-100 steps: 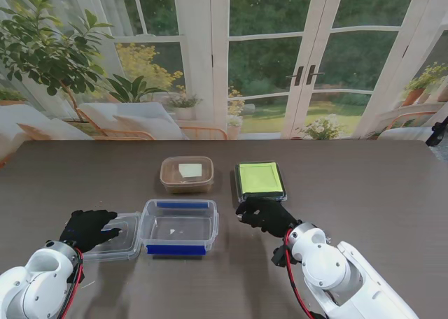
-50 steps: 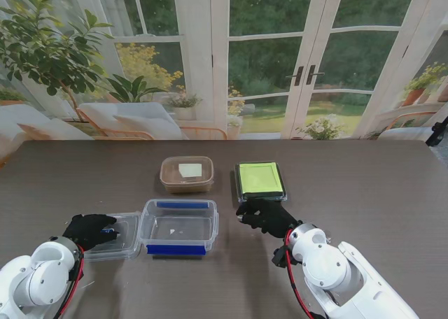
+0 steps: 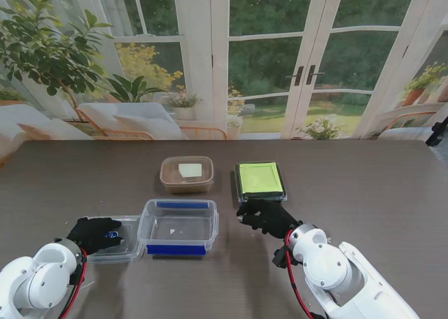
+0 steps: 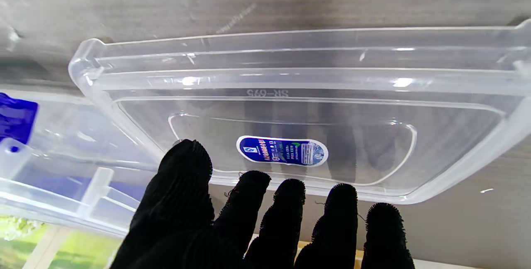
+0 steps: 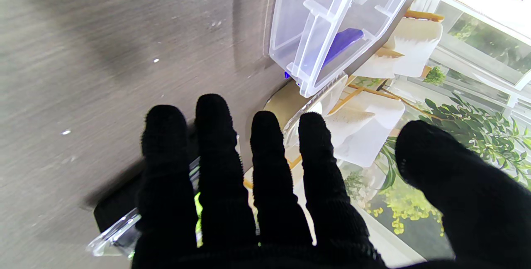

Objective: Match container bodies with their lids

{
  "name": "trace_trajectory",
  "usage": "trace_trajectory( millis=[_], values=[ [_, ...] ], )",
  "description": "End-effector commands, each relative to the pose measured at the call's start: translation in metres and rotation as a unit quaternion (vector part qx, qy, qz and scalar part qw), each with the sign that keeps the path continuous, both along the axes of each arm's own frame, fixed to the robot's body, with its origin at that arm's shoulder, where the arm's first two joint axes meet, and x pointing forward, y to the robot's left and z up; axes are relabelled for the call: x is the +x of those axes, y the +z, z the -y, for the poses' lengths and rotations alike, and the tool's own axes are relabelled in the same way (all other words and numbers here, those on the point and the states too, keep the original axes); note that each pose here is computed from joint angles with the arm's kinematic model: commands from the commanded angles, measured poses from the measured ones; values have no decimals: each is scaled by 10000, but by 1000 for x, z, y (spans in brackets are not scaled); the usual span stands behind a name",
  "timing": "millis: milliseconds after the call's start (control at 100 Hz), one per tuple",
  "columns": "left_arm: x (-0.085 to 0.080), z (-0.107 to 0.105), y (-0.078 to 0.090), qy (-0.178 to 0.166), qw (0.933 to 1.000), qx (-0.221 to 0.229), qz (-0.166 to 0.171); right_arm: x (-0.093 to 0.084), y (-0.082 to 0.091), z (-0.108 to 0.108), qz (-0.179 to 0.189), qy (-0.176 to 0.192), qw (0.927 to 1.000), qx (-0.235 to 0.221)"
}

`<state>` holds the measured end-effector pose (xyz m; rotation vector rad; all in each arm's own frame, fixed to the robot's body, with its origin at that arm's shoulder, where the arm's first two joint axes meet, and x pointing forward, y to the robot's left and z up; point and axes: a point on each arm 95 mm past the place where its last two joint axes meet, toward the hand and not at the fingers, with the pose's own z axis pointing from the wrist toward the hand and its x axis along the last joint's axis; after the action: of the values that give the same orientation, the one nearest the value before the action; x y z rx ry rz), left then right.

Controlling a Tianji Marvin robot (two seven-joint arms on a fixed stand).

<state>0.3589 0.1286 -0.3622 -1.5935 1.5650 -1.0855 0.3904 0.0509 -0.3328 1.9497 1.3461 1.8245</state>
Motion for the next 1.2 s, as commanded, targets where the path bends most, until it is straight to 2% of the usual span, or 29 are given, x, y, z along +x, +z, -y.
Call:
trace_trajectory(
  millis=[0,560,850,1190],
  values=[
    [-17,3,-20,-92,9991,53,-418,-3,-1,-3,-74,66,10000,9],
    [-65,15,-23,-528,9918,634,-972,-5,-2,-4,-94,112,9999,36],
    [-81,12,-18,-549,9891,783,-1119,-6,-3,-5,-104,130,9999,41],
    [-97,24,-13,-975,9826,893,-1304,-6,-3,-6,-88,138,9999,37]
  ],
)
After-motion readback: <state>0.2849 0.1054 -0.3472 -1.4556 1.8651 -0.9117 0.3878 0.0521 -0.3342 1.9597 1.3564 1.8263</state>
